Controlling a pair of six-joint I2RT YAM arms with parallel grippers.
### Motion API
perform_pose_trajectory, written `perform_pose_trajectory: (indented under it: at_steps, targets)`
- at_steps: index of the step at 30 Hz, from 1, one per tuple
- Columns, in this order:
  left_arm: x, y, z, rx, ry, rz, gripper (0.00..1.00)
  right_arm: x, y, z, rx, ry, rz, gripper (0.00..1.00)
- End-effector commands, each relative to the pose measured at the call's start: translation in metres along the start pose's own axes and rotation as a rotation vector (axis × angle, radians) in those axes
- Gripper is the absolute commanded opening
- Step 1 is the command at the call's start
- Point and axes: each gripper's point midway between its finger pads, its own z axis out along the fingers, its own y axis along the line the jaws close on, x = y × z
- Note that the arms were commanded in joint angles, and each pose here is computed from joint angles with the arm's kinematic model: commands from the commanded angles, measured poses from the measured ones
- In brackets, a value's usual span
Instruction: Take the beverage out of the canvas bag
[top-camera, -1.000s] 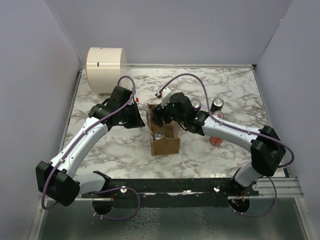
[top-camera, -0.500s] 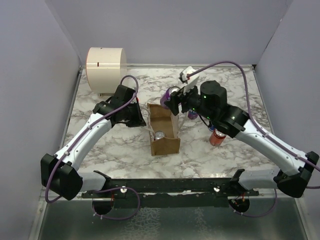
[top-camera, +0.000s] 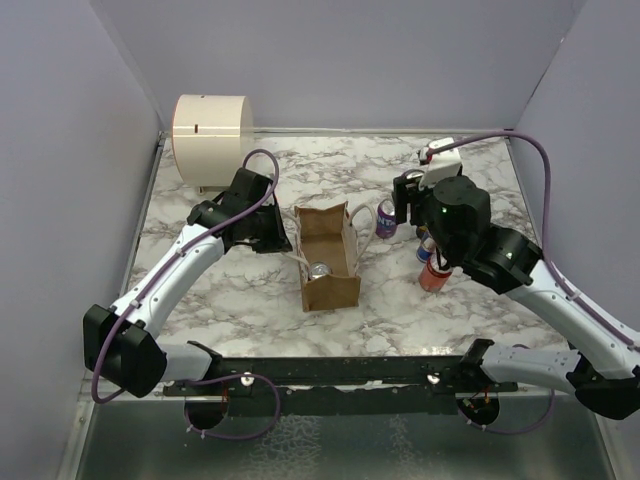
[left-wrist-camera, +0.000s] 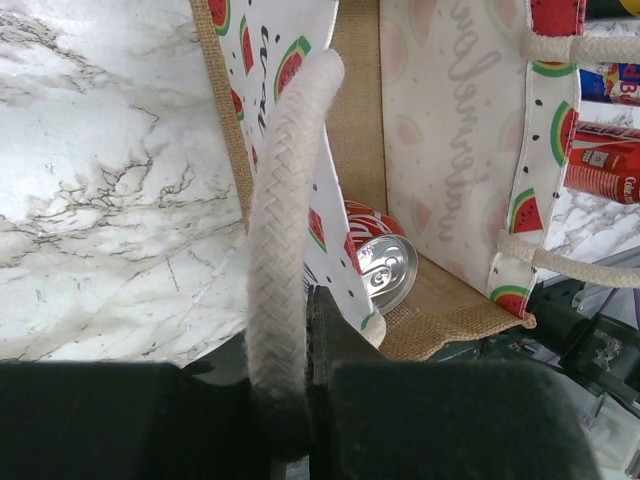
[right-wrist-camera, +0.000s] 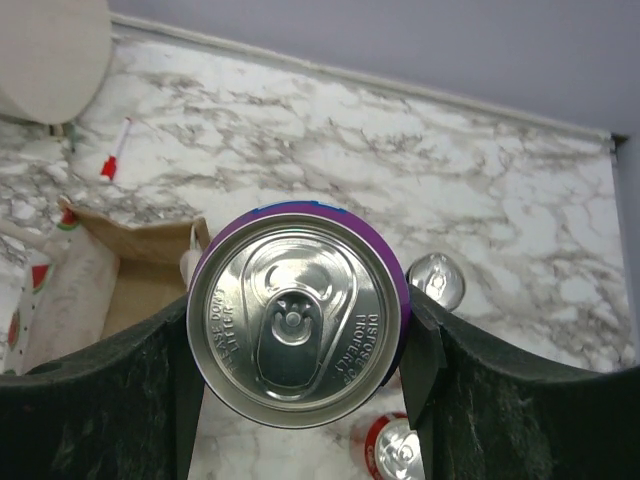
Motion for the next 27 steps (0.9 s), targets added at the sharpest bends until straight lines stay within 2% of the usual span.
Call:
perform_pose_trajectory:
  at_steps: [1,13,19,27]
  targets:
    - [-0.007,0.001,-0.006,-0.016,-0.021,0.022,0.0,0.049,-0.015,-0.002,0.133,0.108,0.115,0.02]
    - [-0.008,0.0,-0.008,-0.007,-0.035,-0.003,0.0,0.158,0.022,0.039,0.067,0.154,0.208,0.02]
    - [-0.011,0.0,-0.011,-0.017,-0.044,0.007,0.0,0.179,0.029,0.064,0.031,0.141,0.267,0.02]
    - [-0.011,-0.002,-0.015,-0.012,-0.046,0.001,0.0,0.214,0.027,0.091,0.031,0.18,0.247,0.02]
